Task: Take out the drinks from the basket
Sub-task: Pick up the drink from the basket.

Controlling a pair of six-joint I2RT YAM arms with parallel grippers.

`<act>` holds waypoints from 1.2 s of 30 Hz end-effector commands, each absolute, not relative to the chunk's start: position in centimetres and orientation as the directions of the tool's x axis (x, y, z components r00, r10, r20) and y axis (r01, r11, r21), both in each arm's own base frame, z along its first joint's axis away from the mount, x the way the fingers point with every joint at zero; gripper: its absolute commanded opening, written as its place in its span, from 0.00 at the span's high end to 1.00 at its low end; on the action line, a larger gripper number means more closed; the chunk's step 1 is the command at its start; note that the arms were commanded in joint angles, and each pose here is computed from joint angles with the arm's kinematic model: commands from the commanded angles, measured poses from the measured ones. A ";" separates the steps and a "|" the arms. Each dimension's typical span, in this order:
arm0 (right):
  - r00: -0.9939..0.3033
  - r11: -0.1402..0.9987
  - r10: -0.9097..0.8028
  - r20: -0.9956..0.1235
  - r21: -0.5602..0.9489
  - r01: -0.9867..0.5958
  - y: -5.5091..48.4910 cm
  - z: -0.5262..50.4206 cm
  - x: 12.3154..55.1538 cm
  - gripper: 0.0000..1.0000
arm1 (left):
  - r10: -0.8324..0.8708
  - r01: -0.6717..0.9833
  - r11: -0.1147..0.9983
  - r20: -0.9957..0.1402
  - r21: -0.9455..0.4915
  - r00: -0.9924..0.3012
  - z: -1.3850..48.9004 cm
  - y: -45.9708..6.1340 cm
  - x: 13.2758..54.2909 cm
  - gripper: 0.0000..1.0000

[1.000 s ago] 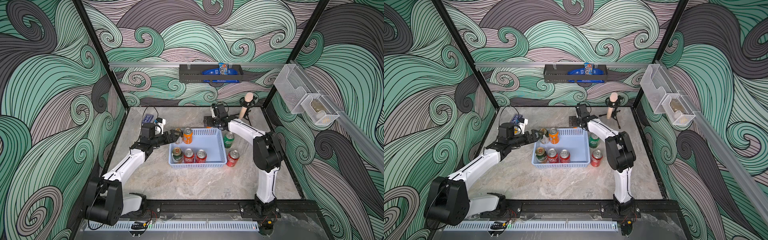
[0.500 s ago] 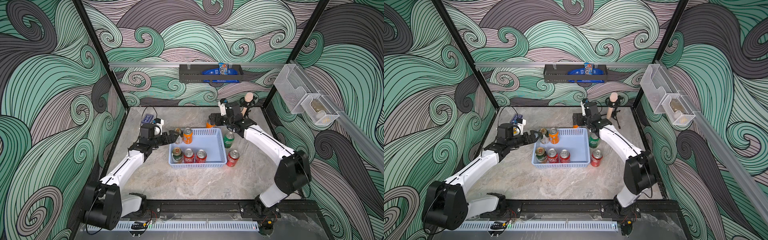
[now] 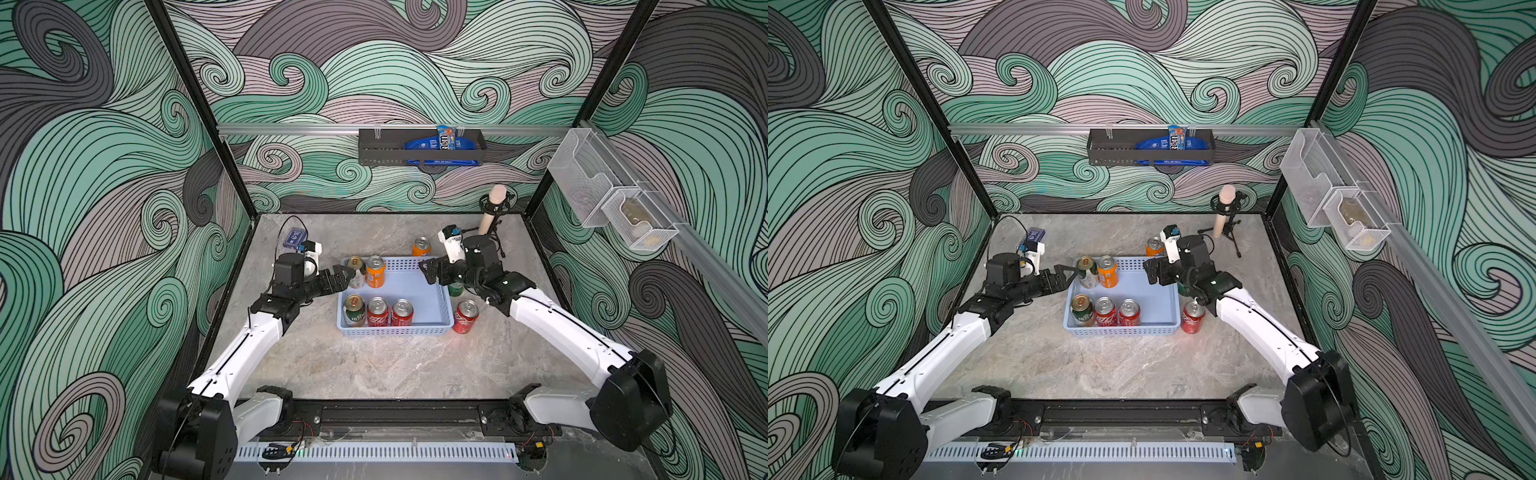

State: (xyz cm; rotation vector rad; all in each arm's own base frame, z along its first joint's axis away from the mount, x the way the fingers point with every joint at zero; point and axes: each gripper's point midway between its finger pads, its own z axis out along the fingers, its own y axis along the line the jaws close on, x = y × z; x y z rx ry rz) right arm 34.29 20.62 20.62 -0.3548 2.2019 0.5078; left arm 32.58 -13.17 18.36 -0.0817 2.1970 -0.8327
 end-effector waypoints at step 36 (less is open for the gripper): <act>-0.648 0.730 -0.328 -0.687 0.251 -0.636 28.0 13.7 26.2 0.06 | -0.303 0.112 0.829 -0.607 -0.548 -0.734 16.8 -11.7 31.2 0.02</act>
